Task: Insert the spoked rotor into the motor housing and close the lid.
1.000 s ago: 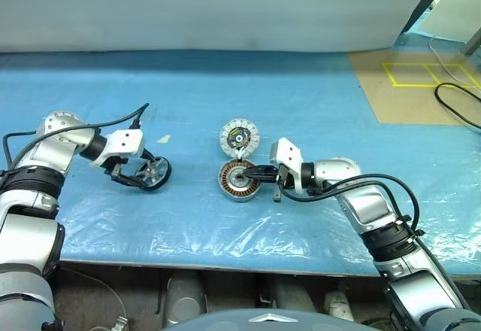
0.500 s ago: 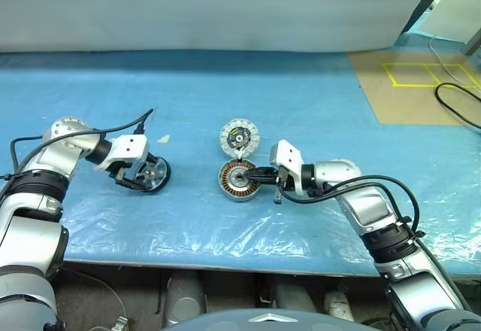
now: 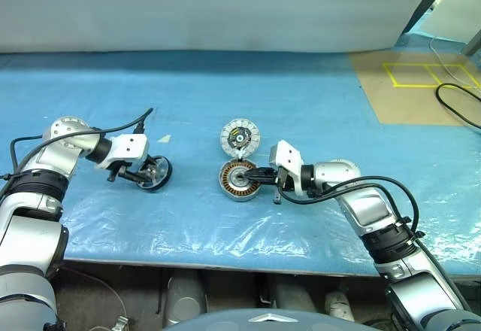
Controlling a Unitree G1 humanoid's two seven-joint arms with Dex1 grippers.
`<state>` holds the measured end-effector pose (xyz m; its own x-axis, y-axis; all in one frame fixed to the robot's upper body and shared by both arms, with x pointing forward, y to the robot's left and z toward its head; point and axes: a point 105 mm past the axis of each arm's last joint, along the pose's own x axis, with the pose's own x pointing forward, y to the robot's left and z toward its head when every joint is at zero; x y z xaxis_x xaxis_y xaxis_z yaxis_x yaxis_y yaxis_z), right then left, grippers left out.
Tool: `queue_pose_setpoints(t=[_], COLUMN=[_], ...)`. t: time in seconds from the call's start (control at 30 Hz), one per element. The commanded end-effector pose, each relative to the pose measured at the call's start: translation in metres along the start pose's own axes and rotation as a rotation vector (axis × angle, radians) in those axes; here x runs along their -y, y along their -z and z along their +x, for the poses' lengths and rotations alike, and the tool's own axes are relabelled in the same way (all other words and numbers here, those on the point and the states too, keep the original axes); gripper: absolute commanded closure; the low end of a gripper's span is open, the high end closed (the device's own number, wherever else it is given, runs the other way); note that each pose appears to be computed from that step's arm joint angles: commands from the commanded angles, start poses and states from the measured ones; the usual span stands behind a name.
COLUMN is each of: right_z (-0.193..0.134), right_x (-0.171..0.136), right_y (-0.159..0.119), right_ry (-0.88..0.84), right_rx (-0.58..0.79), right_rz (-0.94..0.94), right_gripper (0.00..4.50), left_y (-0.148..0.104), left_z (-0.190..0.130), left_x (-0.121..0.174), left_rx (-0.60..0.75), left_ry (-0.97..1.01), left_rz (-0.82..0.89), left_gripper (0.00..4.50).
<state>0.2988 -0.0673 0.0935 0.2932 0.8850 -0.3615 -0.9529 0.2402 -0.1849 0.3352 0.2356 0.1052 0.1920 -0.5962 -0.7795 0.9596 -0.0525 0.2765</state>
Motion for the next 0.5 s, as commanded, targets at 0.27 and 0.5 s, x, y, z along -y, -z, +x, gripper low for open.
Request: queue_pose_setpoints(t=[0.27, 0.5], right_z=[-0.011, -0.03], right_x=[0.004, 0.012], right_y=[-0.012, -0.021], right_ry=[0.001, 0.028], right_rx=[0.048, 0.096], right_rz=[-0.018, 0.026], right_gripper=[4.5, 4.5], left_y=[-0.028, -0.065], left_z=[-0.005, -0.025], left_x=[-0.001, -0.011], left_rx=[0.174, 0.312], left_ry=[-0.045, -0.13], left_rz=[0.08, 0.114], left_gripper=[2.33, 2.33])
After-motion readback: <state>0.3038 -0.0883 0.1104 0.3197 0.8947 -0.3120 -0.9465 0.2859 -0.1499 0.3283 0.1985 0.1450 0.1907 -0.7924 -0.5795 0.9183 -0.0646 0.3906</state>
